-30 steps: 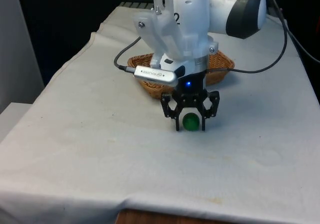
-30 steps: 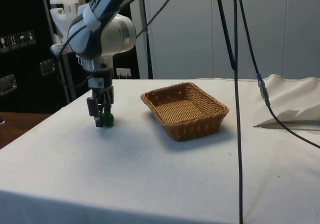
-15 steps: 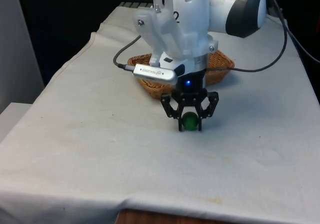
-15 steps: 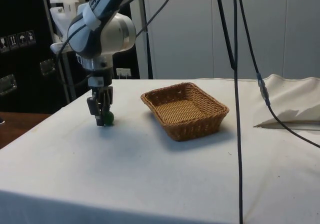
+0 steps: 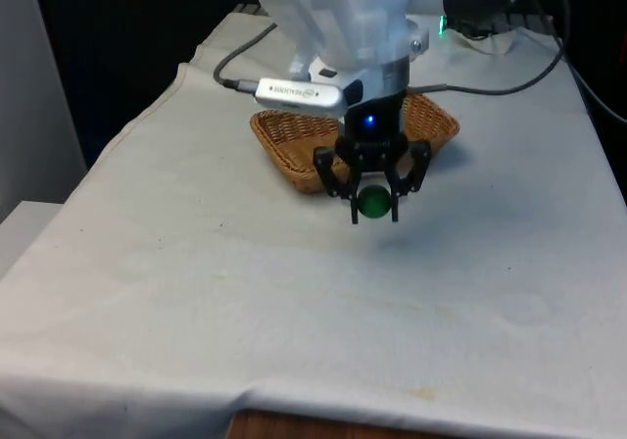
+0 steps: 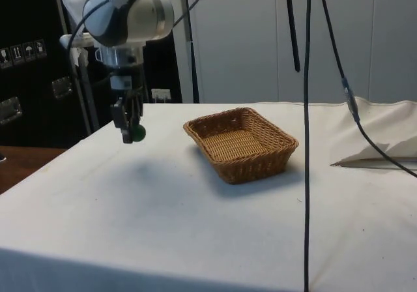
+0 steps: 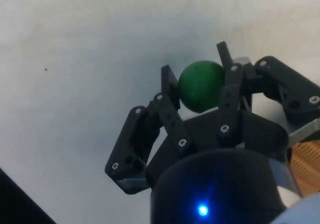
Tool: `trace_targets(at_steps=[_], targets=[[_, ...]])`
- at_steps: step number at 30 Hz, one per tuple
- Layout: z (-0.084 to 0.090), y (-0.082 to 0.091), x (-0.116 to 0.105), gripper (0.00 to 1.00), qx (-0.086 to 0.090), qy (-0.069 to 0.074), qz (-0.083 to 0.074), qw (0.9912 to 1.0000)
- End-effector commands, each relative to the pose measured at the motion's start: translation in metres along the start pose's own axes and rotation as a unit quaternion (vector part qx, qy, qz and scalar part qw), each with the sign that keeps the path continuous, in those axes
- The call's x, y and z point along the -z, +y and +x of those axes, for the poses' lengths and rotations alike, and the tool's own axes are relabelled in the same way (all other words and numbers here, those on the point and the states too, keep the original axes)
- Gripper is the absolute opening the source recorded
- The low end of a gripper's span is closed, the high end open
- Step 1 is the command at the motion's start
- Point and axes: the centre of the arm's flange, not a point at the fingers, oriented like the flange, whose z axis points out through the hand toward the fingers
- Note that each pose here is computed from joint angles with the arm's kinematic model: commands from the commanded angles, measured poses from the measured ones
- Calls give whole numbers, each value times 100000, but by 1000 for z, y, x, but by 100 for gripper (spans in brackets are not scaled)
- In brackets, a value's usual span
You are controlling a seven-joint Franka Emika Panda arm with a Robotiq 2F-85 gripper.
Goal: Pick up the ball and place it into the basket.
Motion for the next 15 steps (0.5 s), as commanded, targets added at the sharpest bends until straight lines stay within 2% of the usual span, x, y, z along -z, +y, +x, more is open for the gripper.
trace_targets(at_steps=[1, 7, 8, 9, 15], targets=[[-2, 0, 8, 0, 347, -76, -79, 99999], [-8, 2, 29, 0, 1104, -120, -42, 99994], [-6, 2, 26, 0, 947, 32, 191, 99995], [-11, 4, 35, 0, 1218, -143, -90, 99992], [-23, 6, 53, 0, 1482, -227, 68, 99989]])
